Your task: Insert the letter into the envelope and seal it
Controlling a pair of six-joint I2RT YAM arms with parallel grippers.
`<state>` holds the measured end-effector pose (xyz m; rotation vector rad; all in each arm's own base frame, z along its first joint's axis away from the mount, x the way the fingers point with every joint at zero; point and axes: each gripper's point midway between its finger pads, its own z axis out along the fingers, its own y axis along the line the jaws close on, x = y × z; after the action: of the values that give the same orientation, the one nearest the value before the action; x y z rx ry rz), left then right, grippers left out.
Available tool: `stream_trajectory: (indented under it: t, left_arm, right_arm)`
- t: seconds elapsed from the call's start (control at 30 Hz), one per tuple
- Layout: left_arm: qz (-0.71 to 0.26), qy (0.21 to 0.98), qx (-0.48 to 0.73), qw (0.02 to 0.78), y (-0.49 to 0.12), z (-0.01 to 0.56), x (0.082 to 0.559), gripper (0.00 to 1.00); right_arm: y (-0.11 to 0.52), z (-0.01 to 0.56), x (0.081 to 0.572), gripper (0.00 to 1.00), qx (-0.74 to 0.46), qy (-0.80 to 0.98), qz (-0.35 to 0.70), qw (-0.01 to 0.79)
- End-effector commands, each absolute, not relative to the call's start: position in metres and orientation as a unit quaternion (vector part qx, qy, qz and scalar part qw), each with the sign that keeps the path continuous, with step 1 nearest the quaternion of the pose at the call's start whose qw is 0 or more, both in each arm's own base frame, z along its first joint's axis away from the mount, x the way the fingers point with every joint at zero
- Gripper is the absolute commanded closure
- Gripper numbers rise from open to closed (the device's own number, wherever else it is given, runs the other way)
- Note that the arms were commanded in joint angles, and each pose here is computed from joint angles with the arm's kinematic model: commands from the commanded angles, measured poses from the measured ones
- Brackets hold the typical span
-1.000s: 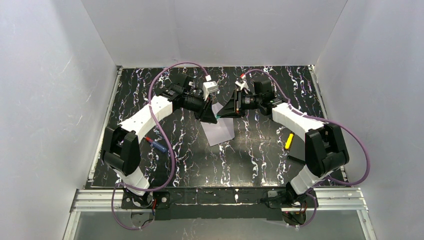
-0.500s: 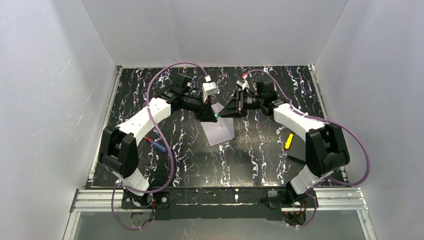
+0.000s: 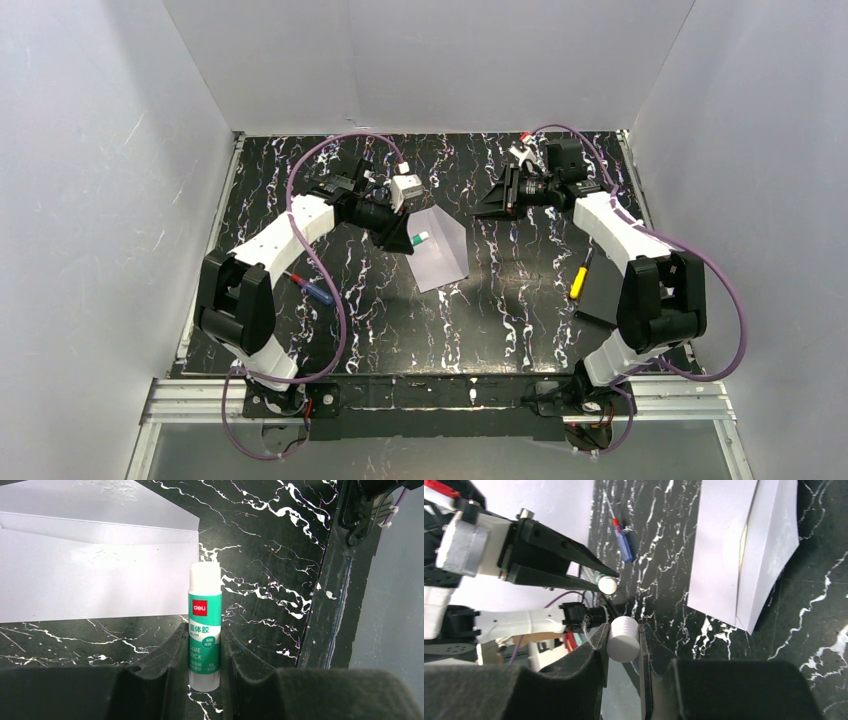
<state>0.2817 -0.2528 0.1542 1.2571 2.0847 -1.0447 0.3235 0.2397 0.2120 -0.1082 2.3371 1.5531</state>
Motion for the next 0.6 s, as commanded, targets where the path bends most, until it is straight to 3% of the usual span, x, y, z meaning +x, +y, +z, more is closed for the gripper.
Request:
stream_trajectory:
  t: [0.0, 0.13, 0.23, 0.43, 0.57]
  left_arm:
    - [-0.389, 0.758, 0.462, 0.248, -0.254, 0.172, 0.276, 1.00]
    - [-0.387, 0.758, 0.452, 0.266, -0.257, 0.181, 0.282, 1.00]
    - [-0.391, 0.754, 0.444, 0.286, -0.260, 0.194, 0.286, 1.00]
    - [-0.426, 0.738, 0.411, 0.324, -0.272, 0.227, 0.290, 1.00]
    - [-0.444, 0.727, 0.395, 0.343, -0.277, 0.241, 0.289, 1.00]
  right_arm:
    - [0.219, 0.179, 0.320, 0.99, -0.051, 0.885, 0.432, 0.168]
    - [0.148, 0.112, 0.325, 0.99, 0.019, 0.966, 0.197, 0.165]
    - [0.110, 0.092, 0.324, 0.99, 0.052, 0.975, 0.094, 0.193]
    - [0.089, 0.069, 0.322, 0.84, 0.058, 0.975, -0.002, 0.216]
    - [0.090, 0.050, 0.322, 0.80, 0.054, 0.978, -0.015, 0.202]
